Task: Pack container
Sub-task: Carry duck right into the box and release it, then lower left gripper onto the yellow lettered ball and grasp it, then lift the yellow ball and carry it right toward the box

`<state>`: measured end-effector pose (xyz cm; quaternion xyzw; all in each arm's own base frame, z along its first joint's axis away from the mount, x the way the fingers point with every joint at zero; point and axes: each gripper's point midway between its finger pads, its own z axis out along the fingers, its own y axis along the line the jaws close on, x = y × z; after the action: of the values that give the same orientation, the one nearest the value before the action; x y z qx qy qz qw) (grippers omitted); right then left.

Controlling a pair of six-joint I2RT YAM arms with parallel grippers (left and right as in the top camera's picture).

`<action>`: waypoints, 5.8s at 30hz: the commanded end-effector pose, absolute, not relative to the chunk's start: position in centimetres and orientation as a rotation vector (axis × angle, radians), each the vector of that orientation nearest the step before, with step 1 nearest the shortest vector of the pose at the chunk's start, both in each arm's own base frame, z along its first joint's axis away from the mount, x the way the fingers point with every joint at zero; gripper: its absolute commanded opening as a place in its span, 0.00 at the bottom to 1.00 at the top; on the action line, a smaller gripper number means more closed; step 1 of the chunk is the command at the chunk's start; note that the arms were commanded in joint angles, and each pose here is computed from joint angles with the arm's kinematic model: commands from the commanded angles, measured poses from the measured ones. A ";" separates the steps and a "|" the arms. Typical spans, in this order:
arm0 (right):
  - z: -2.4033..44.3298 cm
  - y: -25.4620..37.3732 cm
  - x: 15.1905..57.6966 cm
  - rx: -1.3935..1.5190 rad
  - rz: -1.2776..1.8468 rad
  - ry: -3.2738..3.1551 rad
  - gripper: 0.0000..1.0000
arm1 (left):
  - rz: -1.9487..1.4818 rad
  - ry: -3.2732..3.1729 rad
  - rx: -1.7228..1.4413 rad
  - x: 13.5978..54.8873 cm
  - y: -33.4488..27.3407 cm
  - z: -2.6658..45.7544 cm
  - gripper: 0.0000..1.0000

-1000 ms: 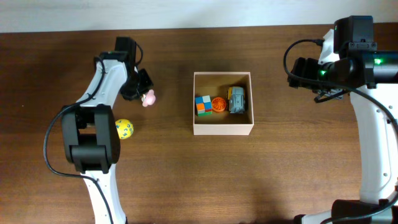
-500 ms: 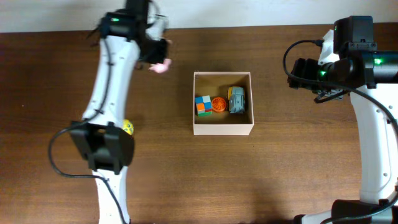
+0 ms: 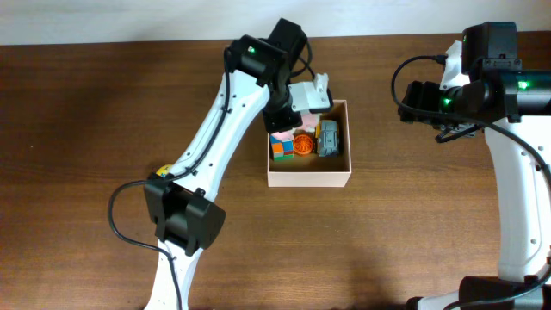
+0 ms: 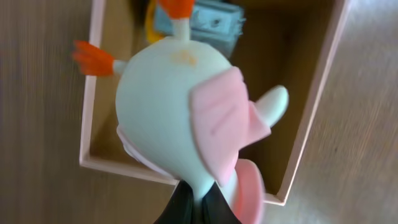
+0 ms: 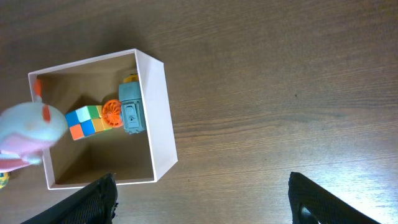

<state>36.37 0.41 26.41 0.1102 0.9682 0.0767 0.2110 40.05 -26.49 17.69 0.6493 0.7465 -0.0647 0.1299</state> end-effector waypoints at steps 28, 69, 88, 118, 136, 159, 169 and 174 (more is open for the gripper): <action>26.3 0.4 36.4 0.279 0.205 2.695 0.82 | -0.146 1.970 2.229 37.0 -29.5 12.2 0.99; 26.1 0.4 36.0 0.284 0.205 2.714 0.99 | -0.507 3.020 0.053 41.7 2.1 13.0 0.99; 26.1 0.4 36.0 0.283 0.204 2.713 0.99 | -0.346 3.278 -0.038 36.2 2.2 4.0 0.79; 26.2 0.4 36.1 0.282 0.204 2.706 0.99 | -0.333 3.299 0.196 36.5 -3.0 8.3 0.05; 26.1 0.4 36.1 0.283 0.205 2.710 0.99 | -0.285 2.819 0.590 42.5 -13.7 21.9 0.15; 26.1 0.4 36.0 0.283 0.204 2.714 0.99 | -0.288 2.782 0.641 42.7 -15.0 22.1 0.07; 25.9 0.4 35.6 0.287 0.204 2.728 0.99 | -0.285 2.655 0.796 43.1 -19.4 22.8 0.04; 25.8 0.4 35.4 0.289 0.204 2.739 0.99 | -0.285 2.578 0.851 43.6 -21.5 23.3 0.03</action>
<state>35.47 0.46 25.89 0.1020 0.9735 0.0734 0.1909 43.52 -21.03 22.41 0.2881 0.9333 -0.1060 0.1865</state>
